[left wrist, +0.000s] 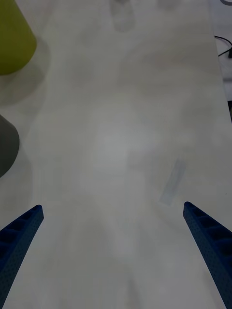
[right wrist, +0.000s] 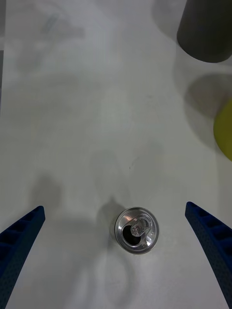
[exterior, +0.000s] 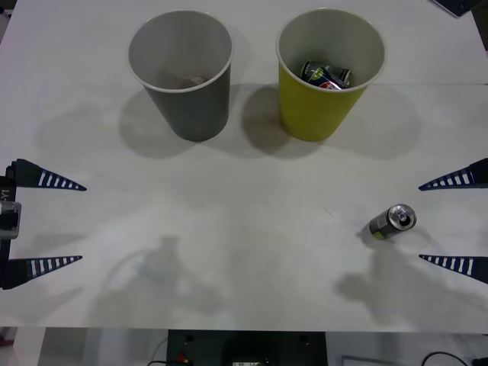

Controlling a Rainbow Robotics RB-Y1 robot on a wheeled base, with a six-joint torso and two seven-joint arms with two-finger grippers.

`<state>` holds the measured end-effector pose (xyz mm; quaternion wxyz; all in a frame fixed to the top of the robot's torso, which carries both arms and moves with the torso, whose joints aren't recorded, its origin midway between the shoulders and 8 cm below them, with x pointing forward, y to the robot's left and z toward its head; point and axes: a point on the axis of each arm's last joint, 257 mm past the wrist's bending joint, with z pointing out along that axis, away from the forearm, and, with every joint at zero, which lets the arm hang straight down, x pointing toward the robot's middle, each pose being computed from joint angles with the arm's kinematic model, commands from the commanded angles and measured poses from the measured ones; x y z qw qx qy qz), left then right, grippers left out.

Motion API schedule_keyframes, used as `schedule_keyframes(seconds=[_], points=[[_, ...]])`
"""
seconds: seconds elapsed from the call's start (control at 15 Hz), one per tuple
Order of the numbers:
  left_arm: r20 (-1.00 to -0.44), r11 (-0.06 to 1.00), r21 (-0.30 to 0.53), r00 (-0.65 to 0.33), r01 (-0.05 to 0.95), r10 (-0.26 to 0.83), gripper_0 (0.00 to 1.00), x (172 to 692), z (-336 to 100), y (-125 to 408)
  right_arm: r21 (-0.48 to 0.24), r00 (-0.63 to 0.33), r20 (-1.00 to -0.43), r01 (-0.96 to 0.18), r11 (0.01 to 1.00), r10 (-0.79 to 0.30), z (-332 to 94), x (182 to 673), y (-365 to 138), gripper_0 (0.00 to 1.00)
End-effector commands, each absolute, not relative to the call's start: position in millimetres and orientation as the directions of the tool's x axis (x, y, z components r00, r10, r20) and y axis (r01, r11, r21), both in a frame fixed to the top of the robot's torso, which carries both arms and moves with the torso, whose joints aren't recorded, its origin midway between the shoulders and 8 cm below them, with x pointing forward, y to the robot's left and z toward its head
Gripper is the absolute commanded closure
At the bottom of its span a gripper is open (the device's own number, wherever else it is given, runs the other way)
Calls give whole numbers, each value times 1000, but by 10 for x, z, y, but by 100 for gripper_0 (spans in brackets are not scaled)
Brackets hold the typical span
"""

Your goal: Put the can into the green bin and the plastic bottle into the gray bin

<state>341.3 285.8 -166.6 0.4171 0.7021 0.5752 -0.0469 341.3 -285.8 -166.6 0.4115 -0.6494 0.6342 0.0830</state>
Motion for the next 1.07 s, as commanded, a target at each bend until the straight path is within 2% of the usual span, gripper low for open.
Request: schedule_keyframes(seconds=[0.07, 0.13, 0.27, 0.6, 0.87, 1.07], points=[[-546, 10, 532, 334, 847, 769, 0, 3413, -1666, 2858, -429, 182, -630, -892, 143, -755, -1666, 3413, -2858, 0], [-546, 10, 532, 334, 847, 769, 0, 3413, -1666, 2858, -403, 158, -649, -901, 161, -744, -1748, 3363, -2855, 0], [-546, 10, 532, 334, 847, 769, 0, 3413, -1666, 2858, -397, 155, -666, -902, 171, -729, -1705, 3361, -2845, 0], [-546, 10, 532, 334, 847, 769, 0, 3413, -1666, 2858, -404, 150, -682, -893, 198, -716, -1681, 3452, -2957, 0], [-546, 10, 532, 334, 847, 769, 0, 3413, -1666, 2858, -421, 180, -701, -886, 197, -690, -1649, 3558, -3017, 0], [-546, 10, 532, 334, 847, 769, 0, 3413, -1666, 2858, -448, 229, -695, -880, 161, -682, -1659, 3583, -3145, 0]])
